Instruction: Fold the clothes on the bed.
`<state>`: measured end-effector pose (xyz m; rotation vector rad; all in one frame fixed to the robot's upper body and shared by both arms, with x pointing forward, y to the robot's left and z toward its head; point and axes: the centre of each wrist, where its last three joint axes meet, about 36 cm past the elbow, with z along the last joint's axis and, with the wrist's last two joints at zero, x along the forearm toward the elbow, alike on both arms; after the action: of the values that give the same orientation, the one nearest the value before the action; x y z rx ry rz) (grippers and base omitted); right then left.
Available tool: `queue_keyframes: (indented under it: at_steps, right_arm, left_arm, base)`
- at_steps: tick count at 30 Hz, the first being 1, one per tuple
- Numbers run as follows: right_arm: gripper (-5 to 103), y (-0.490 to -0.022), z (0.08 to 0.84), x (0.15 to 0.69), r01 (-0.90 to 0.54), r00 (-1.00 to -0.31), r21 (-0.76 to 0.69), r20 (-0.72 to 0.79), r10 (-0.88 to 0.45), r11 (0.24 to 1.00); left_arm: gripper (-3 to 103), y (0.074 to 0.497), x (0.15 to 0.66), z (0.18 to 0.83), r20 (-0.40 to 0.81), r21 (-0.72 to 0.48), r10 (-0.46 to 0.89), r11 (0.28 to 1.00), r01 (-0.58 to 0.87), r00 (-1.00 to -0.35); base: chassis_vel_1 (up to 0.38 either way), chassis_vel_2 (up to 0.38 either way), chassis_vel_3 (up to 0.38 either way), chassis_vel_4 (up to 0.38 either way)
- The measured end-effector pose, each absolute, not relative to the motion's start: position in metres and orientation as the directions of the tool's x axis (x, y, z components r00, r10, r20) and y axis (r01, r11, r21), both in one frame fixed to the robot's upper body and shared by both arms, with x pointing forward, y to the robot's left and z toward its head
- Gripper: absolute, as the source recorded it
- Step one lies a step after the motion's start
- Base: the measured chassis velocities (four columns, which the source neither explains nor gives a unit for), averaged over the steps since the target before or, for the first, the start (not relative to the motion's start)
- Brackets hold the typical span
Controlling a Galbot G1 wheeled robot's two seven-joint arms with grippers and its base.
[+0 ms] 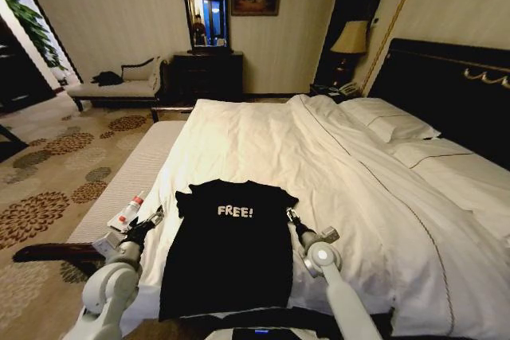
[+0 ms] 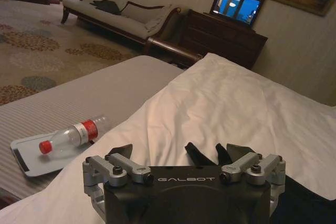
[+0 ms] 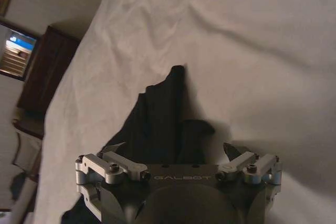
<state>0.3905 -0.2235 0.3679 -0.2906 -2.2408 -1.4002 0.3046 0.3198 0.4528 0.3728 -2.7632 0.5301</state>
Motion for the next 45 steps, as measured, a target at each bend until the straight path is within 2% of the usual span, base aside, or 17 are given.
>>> queue_keyframes:
  at_steps: [6, 9, 11, 13, 15, 20, 21, 23, 24, 27, 28, 29, 31, 34, 45]
  right_arm:
    - [102, -0.223, 0.358, 0.398, 0.426, -0.867, 0.800, 0.494, -0.062, 0.423]
    - [88, -0.225, 0.354, 0.401, 0.436, -0.867, 0.799, 0.496, -0.043, 0.413]
    - [88, -0.226, 0.352, 0.402, 0.439, -0.867, 0.799, 0.496, -0.037, 0.411]
    - [77, -0.228, 0.350, 0.404, 0.442, -0.868, 0.798, 0.496, -0.030, 0.408]
    - [77, -0.228, 0.349, 0.406, 0.443, -0.869, 0.800, 0.494, -0.025, 0.406]
    - [49, -0.227, 0.347, 0.413, 0.445, -0.872, 0.804, 0.489, -0.014, 0.394]
    - [49, -0.227, 0.347, 0.413, 0.445, -0.872, 0.804, 0.489, -0.014, 0.394]
    - [39, -0.226, 0.346, 0.414, 0.447, -0.873, 0.806, 0.488, -0.009, 0.387]
    - [39, -0.226, 0.346, 0.414, 0.447, -0.873, 0.807, 0.487, -0.007, 0.385]
    - [27, -0.226, 0.346, 0.413, 0.448, -0.873, 0.809, 0.487, -0.006, 0.381]
    - [27, -0.225, 0.346, 0.413, 0.448, -0.873, 0.809, 0.487, -0.006, 0.381]
    - [17, -0.225, 0.346, 0.411, 0.449, -0.874, 0.809, 0.486, -0.004, 0.380]
    - [17, -0.225, 0.346, 0.411, 0.448, -0.874, 0.809, 0.486, -0.003, 0.380]
    - [2, -0.226, 0.349, 0.409, 0.446, -0.878, 0.811, 0.479, 0.008, 0.378]
    - [0, -0.228, 0.357, 0.394, 0.417, -0.900, 0.820, 0.433, 0.054, 0.391]
  left_arm:
    - [100, 0.316, 0.302, 0.453, 0.342, -0.318, -0.193, 0.897, -0.306, -0.920]
    - [100, 0.317, 0.303, 0.452, 0.342, -0.314, -0.193, 0.899, -0.305, -0.920]
    - [100, 0.317, 0.303, 0.452, 0.343, -0.312, -0.195, 0.899, -0.307, -0.919]
    - [100, 0.318, 0.304, 0.452, 0.344, -0.310, -0.201, 0.898, -0.313, -0.917]
    - [100, 0.318, 0.305, 0.452, 0.345, -0.310, -0.204, 0.897, -0.316, -0.916]
    - [100, 0.317, 0.307, 0.450, 0.348, -0.314, -0.206, 0.894, -0.321, -0.915]
    - [100, 0.317, 0.307, 0.450, 0.348, -0.314, -0.206, 0.894, -0.321, -0.915]
    - [100, 0.318, 0.307, 0.449, 0.351, -0.313, -0.208, 0.893, -0.323, -0.913]
    - [100, 0.318, 0.308, 0.448, 0.352, -0.313, -0.208, 0.893, -0.324, -0.913]
    - [100, 0.319, 0.309, 0.447, 0.354, -0.312, -0.209, 0.893, -0.325, -0.912]
    - [100, 0.319, 0.309, 0.447, 0.354, -0.312, -0.209, 0.892, -0.326, -0.911]
    - [100, 0.319, 0.310, 0.446, 0.356, -0.312, -0.209, 0.892, -0.327, -0.911]
    - [100, 0.319, 0.310, 0.446, 0.356, -0.313, -0.209, 0.892, -0.327, -0.911]
    - [100, 0.319, 0.310, 0.444, 0.359, -0.312, -0.211, 0.891, -0.330, -0.909]
    - [100, 0.319, 0.310, 0.442, 0.364, -0.311, -0.214, 0.890, -0.335, -0.906]
  base:
    - [0.000, 0.000, 0.000, 0.000]
    - [0.000, 0.000, 0.000, 0.000]
    - [0.000, 0.000, 0.000, 0.000]
    - [0.000, 0.000, 0.000, 0.000]
    - [0.000, 0.000, 0.000, 0.000]
    - [0.000, 0.000, 0.000, 0.000]
    - [0.000, 0.000, 0.000, 0.000]
    - [0.000, 0.000, 0.000, 0.000]
    - [0.000, 0.000, 0.000, 0.000]
    - [0.000, 0.000, 0.000, 0.000]
    - [0.000, 0.000, 0.000, 0.000]
    - [0.000, 0.000, 0.000, 0.000]
    - [0.000, 0.000, 0.000, 0.000]
    - [0.000, 0.000, 0.000, 0.000]
    - [0.000, 0.000, 0.000, 0.000]
